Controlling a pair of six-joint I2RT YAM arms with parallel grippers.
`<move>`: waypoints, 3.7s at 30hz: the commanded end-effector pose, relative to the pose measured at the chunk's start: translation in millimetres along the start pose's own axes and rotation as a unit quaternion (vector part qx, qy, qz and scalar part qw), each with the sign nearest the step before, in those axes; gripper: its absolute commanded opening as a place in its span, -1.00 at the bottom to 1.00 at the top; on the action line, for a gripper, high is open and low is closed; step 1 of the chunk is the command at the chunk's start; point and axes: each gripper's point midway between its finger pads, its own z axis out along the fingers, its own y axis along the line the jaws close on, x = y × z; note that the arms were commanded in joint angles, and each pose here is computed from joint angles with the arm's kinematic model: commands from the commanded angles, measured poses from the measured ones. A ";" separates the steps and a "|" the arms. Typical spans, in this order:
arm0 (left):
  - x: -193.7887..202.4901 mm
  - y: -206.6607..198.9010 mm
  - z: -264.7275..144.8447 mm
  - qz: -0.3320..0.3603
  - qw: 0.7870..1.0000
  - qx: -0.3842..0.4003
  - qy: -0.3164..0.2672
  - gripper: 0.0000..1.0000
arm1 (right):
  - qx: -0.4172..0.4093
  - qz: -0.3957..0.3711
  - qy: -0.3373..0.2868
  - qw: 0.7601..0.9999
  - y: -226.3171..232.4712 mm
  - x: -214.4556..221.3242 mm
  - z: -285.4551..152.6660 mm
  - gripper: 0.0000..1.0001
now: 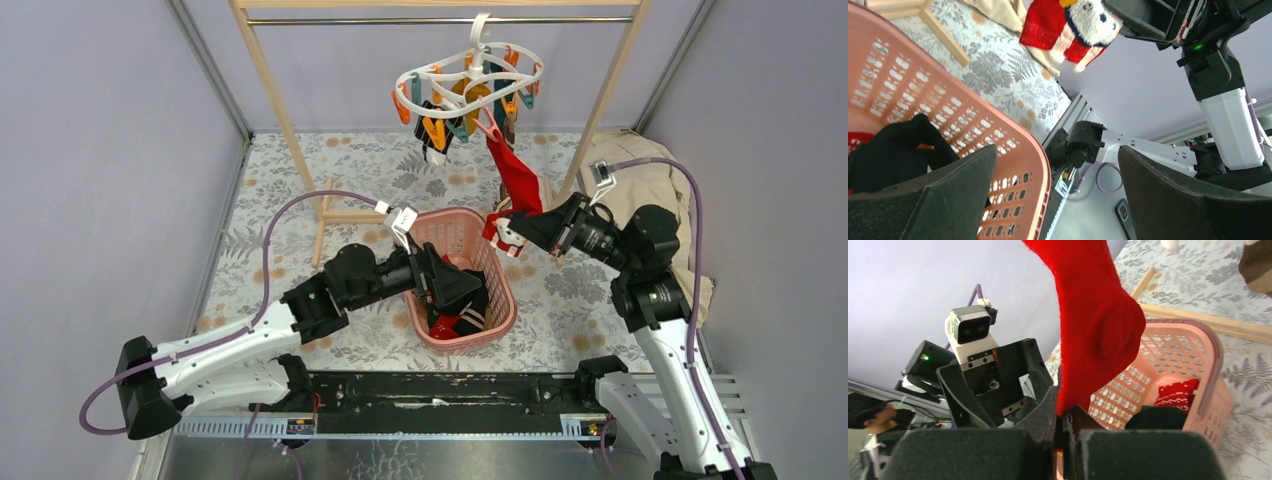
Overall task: Remove the socks clipped to the hanger
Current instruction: Remove the sock from the hanger.
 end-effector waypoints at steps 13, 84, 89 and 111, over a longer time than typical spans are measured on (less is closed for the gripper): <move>-78.6 -17.3 20.9 0.014 0.985 0.068 -0.157 0.97 | -0.118 0.046 0.049 0.991 47.4 3.2 28.0 -1.00; -101.3 28.8 -28.0 -0.024 0.990 0.047 -0.128 -1.00 | 0.110 -0.201 -0.089 0.969 8.3 -137.7 71.3 -0.39; -96.7 32.3 -20.5 -0.033 0.991 0.054 -0.117 -1.00 | 0.062 -0.201 -0.084 0.974 19.4 -136.7 84.3 -0.37; -89.0 25.1 -13.0 -0.037 0.993 0.072 -0.082 -1.00 | -0.087 -0.225 -0.065 0.968 49.7 -122.6 113.1 0.31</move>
